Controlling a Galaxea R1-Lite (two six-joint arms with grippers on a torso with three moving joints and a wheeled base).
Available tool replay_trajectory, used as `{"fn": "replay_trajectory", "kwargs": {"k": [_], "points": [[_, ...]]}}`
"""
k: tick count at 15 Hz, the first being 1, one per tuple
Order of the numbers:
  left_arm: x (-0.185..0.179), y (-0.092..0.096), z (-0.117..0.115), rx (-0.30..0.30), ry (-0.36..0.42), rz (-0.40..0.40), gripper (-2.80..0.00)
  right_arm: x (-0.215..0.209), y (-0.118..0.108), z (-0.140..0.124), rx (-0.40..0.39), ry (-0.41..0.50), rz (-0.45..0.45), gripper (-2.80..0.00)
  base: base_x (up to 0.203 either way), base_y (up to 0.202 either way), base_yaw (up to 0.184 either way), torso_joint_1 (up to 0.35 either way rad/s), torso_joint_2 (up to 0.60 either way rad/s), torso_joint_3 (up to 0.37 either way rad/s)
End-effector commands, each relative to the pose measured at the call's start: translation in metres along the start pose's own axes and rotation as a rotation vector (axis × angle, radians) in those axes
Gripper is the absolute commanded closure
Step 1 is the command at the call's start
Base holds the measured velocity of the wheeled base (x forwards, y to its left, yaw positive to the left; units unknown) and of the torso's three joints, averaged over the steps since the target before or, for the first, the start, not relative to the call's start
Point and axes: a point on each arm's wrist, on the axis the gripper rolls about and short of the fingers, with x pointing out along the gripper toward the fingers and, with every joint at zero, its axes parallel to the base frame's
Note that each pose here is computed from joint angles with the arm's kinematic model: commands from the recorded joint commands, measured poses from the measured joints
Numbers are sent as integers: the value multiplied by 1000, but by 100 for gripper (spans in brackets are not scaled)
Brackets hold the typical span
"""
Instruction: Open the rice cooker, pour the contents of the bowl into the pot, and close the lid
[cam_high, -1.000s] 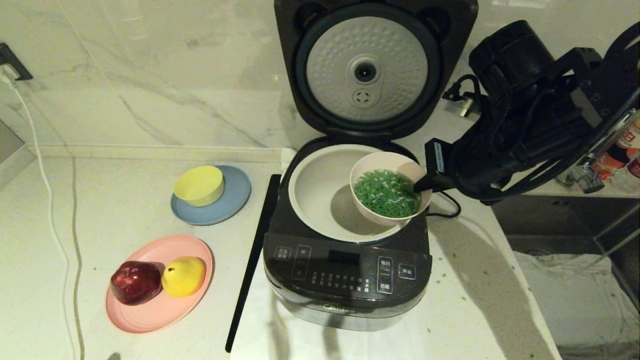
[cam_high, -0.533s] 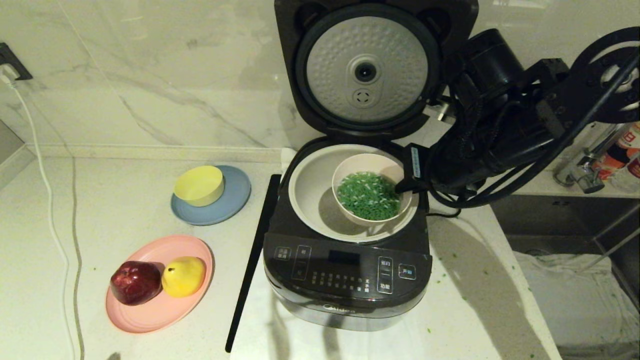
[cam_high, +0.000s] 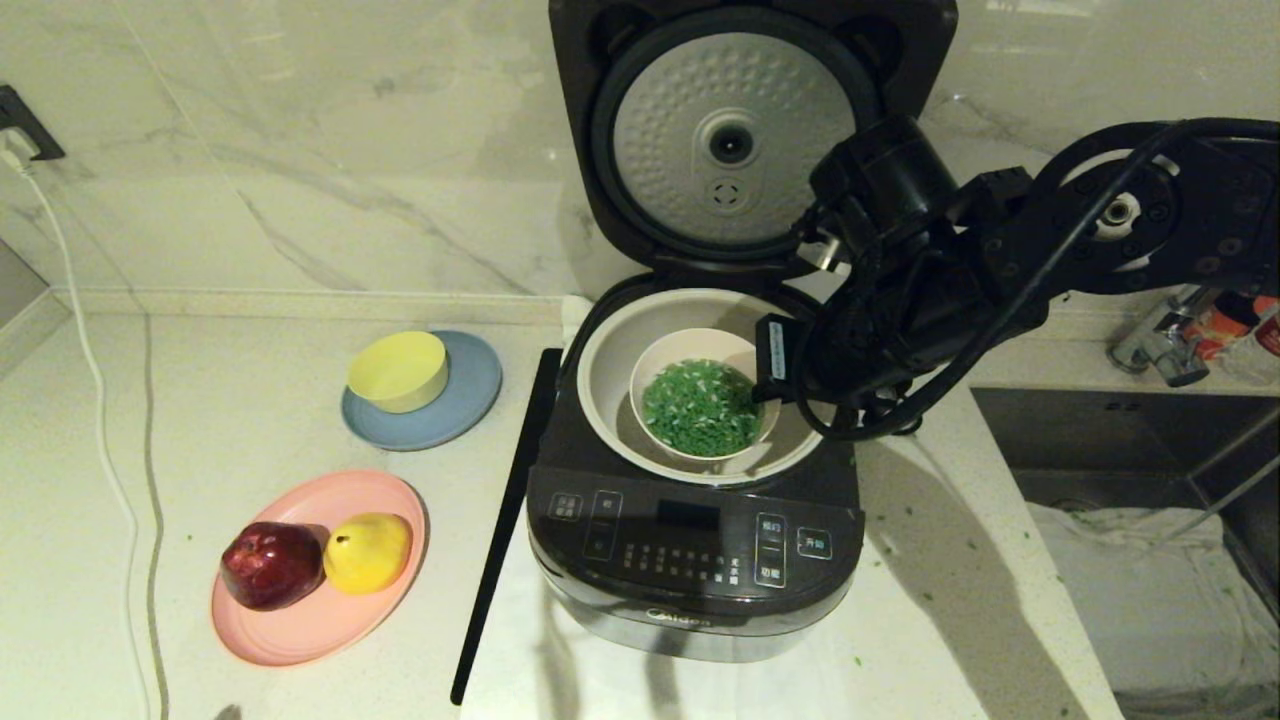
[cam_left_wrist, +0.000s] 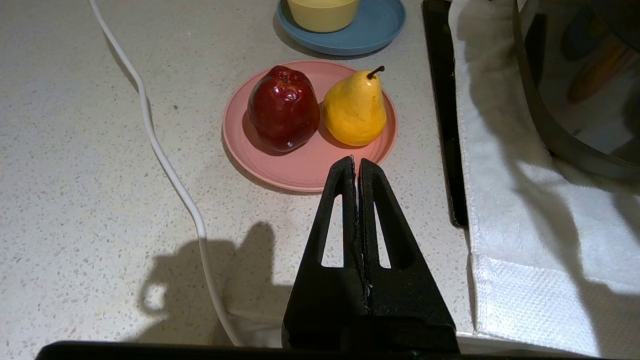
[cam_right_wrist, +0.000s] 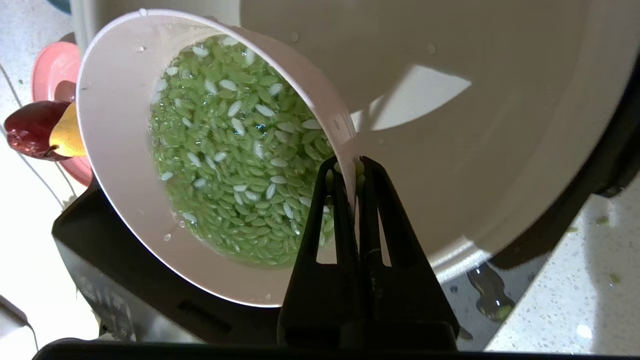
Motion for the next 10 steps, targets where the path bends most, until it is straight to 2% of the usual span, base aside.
{"fn": "replay_trajectory", "kwargs": {"k": [1, 2, 5, 9, 10], "points": [[1, 0, -2, -1, 9, 1, 0, 5, 0, -1, 4, 3, -4, 0, 0, 0, 0, 0, 0, 0], [1, 0, -2, 0, 9, 0, 0, 4, 0, 0, 5, -12, -16, 0, 0, 0, 0, 0, 0, 0], [1, 0, -2, 0, 9, 1, 0, 8, 0, 5, 5, -127, -130, 0, 0, 0, 0, 0, 0, 0], [1, 0, -3, 0, 10, 1, 0, 8, 10, 0, -21, -231, -257, 0, 0, 0, 0, 0, 0, 0], [1, 0, -2, -1, 9, 1, 0, 8, 15, 0, -22, -270, -264, 0, 0, 0, 0, 0, 0, 0]]}}
